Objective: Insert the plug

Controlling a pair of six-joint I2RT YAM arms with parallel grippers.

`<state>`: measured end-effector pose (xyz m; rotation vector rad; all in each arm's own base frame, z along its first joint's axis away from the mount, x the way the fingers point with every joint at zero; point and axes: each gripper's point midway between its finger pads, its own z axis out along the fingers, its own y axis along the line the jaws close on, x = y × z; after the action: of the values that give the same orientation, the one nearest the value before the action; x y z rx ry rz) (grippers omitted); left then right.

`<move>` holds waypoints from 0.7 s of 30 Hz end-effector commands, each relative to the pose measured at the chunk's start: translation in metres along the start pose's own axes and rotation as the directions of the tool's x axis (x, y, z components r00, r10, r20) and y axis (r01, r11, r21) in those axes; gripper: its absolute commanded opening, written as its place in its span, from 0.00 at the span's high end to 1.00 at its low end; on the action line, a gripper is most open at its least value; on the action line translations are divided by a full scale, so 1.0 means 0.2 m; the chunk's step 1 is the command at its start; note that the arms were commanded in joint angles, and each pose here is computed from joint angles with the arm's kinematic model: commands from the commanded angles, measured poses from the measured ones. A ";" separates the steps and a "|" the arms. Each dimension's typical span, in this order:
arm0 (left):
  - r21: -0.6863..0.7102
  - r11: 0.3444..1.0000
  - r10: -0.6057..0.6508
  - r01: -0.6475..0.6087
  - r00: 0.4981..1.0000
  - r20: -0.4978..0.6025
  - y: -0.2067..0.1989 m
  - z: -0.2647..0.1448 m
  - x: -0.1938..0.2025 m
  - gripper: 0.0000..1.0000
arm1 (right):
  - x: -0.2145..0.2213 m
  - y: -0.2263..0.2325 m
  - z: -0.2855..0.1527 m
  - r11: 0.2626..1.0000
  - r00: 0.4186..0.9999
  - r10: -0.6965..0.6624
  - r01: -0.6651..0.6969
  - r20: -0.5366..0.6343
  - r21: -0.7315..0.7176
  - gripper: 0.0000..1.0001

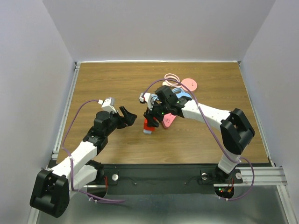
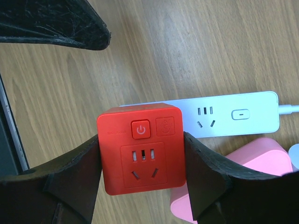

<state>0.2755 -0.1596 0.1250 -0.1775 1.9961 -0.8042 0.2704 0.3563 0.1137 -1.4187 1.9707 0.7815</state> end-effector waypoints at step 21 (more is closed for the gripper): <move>0.058 0.998 0.020 -0.023 0.999 0.051 -0.09 0.00 -0.10 0.12 | -0.11 -0.03 0.04 0.998 0.996 -0.066 0.065 0.066 0.024 1.00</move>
<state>0.2751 -0.1600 0.1254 -0.1738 1.9967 -0.8114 0.2745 0.3594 0.1104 -1.4173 1.9598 0.7752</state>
